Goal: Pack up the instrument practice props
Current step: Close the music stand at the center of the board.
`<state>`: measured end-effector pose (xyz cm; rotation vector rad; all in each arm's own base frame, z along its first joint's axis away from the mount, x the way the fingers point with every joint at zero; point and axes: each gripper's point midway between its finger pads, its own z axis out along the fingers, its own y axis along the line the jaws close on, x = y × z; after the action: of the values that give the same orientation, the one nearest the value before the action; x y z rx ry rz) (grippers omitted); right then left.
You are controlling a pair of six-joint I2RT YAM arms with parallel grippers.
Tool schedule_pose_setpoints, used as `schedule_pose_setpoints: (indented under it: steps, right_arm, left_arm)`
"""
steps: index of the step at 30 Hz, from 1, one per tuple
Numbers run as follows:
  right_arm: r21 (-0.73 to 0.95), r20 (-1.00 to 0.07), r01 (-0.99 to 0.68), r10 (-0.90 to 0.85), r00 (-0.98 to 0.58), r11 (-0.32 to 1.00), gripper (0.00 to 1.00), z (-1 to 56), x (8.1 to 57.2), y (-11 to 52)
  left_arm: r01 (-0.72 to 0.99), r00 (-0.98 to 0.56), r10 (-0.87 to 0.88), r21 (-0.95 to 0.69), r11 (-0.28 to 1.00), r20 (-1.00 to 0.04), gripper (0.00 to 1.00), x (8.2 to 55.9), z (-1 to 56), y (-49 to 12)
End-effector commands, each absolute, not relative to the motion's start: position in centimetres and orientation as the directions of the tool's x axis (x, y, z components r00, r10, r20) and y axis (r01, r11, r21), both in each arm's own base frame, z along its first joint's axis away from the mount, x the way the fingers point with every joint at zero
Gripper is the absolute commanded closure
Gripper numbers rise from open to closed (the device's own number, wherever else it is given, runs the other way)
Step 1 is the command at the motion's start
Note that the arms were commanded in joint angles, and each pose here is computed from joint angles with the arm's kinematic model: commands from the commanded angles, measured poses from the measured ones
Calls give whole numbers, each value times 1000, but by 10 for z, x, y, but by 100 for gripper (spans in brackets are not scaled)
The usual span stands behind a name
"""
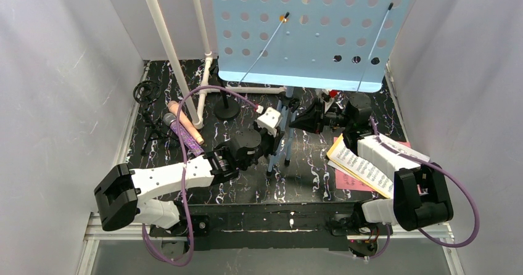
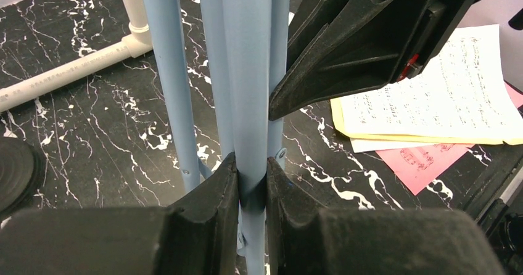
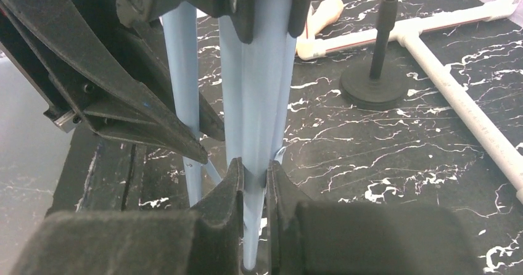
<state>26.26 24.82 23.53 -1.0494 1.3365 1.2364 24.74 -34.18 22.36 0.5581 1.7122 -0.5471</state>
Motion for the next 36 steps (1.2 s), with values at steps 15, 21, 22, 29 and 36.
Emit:
schedule_pose_setpoints:
  steps: [15, 21, 22, 29, 36]
  right_arm:
    - [-144, -990, -989, 4, 144, -17, 86, 258, 238, 248]
    - [-143, -990, -989, 0, 143, -48, 62, 260, 233, 248]
    - [-139, -990, -989, -2, 140, -50, 58, 260, 232, 248]
    - [-92, -996, -995, -1, 92, -40, 30, 269, 232, 252]
    - [60, -995, -995, 78, -54, 77, 8, 288, 249, 260]
  left_arm:
    - [583, -256, 68, -97, 807, -964, 100, 237, 173, -313]
    - [587, -254, 64, -101, 804, -965, 100, 236, 175, -314]
    - [586, -256, 63, -103, 804, -965, 100, 236, 174, -314]
    - [587, -272, 63, -114, 801, -960, 100, 233, 168, -312]
    - [593, -292, 68, -124, 796, -954, 100, 230, 160, -312]
